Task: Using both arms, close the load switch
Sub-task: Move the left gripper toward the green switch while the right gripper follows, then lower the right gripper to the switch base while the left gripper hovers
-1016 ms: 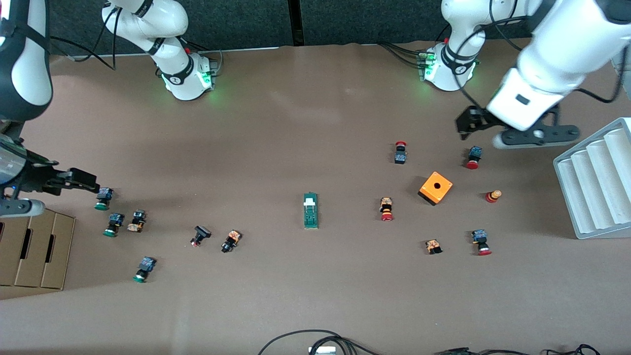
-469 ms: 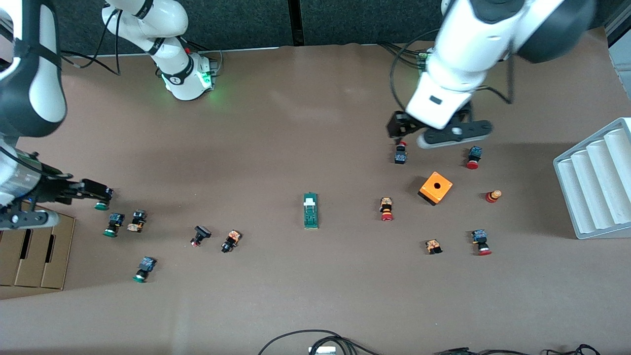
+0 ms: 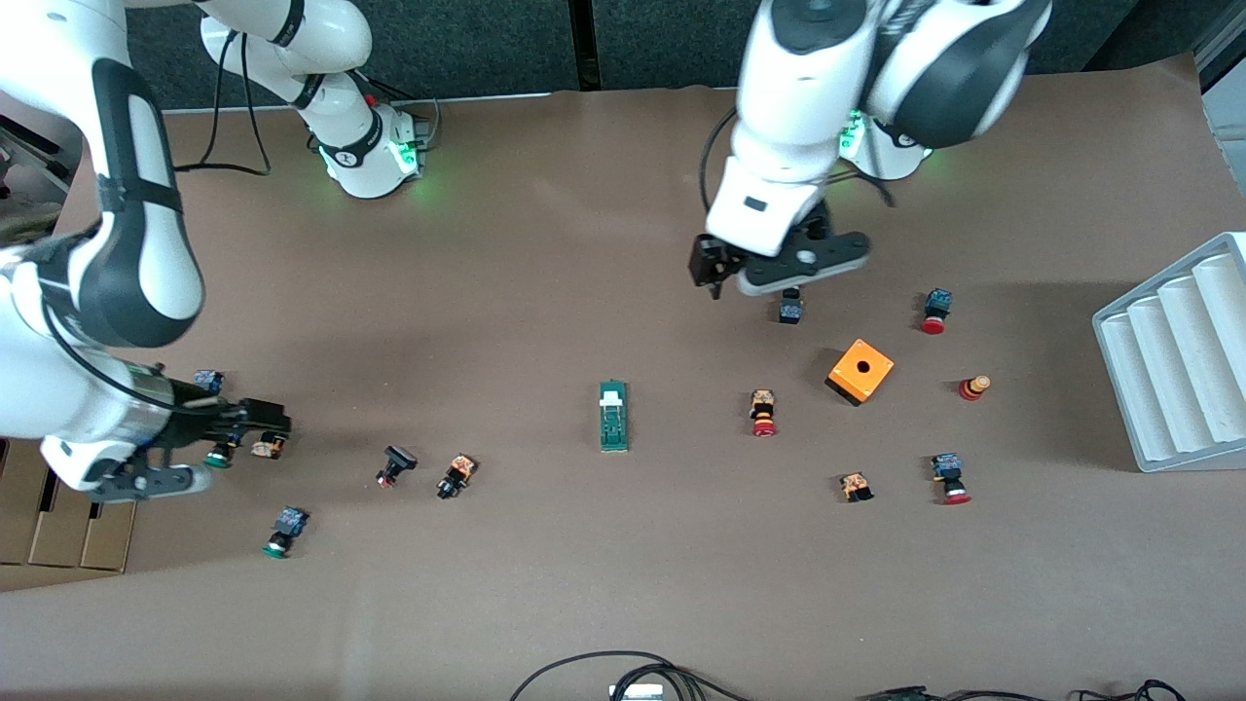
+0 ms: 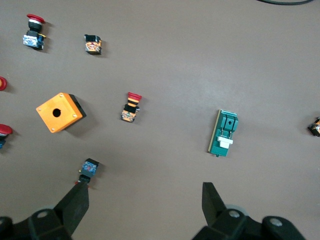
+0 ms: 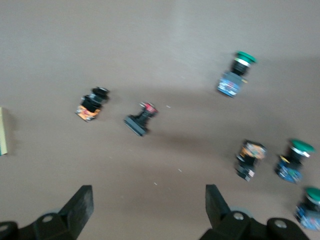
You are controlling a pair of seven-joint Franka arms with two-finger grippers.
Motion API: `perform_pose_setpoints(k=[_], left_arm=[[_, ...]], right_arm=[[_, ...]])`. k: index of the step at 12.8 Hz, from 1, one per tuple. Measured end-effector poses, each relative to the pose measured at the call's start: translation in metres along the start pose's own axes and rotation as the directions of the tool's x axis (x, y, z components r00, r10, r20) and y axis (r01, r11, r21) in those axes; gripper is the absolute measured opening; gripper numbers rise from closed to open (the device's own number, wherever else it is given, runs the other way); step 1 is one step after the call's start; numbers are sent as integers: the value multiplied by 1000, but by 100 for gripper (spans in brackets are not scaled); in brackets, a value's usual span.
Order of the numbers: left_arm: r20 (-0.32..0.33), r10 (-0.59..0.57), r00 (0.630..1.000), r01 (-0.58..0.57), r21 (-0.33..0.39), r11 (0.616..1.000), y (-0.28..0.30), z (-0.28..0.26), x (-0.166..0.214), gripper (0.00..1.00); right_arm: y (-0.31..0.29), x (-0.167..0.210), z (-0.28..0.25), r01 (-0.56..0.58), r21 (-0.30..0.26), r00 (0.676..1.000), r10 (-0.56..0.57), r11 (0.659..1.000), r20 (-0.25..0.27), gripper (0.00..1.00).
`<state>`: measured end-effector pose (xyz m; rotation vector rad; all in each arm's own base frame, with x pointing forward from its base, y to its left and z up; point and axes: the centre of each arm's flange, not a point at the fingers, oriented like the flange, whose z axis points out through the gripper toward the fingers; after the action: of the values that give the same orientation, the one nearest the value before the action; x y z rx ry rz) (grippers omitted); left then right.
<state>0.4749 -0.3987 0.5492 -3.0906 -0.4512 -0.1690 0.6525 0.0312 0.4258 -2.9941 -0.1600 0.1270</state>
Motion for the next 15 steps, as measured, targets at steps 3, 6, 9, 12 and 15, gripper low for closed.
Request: perform_pose_setpoints(k=[3,6,9,12,15], left_arm=[[-65,-63,996,62,-17,998,40,23,-30,100],[-149,-105,983,104,-13,994,71,59,-53,100],[-213,-57,975,63,21,998,100,93,-94,100],[-302,-24,953,38,39,999,123,136,-138,100],[-398,0,917,25,58,998,140,187,-182,100]], right_arm=[[-64,9,10,83,-10,996,-83,997,-22,100],[-67,9,11,89,-12,996,-90,996,-22,100],[-70,9,12,111,-12,994,-111,994,-20,100],[-78,11,14,179,-16,983,-180,984,-31,100],[-79,15,24,202,-17,979,-203,979,-29,100]])
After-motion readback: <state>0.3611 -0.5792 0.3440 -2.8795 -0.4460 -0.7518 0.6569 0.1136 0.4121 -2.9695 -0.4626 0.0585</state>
